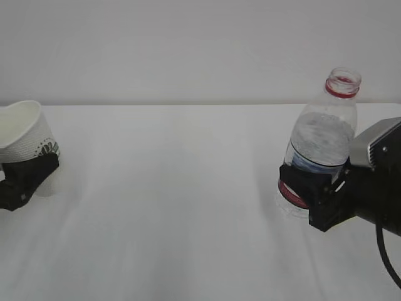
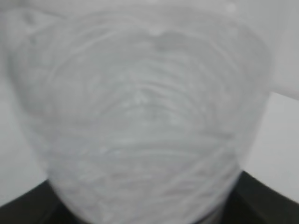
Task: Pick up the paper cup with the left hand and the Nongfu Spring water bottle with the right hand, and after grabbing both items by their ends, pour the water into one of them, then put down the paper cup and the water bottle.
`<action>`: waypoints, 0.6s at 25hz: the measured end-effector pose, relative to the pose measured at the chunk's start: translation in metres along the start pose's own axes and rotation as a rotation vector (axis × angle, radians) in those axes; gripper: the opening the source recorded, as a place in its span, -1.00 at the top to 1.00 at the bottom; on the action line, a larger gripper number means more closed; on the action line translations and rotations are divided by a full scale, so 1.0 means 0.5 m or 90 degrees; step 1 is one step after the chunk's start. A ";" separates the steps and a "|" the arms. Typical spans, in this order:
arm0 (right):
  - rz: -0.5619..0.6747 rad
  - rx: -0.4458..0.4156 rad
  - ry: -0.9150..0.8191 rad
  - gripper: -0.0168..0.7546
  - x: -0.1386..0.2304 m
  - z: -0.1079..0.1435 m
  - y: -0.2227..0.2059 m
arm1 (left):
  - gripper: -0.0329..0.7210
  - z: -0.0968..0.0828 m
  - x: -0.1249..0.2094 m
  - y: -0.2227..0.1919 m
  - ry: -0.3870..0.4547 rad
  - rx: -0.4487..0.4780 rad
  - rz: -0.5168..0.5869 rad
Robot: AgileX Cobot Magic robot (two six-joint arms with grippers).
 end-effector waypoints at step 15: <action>0.014 -0.023 0.036 -0.30 -0.016 0.009 0.020 | -0.61 -0.123 0.026 -0.027 -0.031 0.155 0.042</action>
Point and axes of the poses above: a point on each arm's last joint axis where the gripper is mounted, y pointing back along that axis away from the gripper, z along the wrist's bending axis when the last joint is at zero, x = y × z, the point moved 3 cm from there along -y, pointing out along that axis toward the gripper, and after that the axes turned 8 degrees about y, right-handed, at the moved point
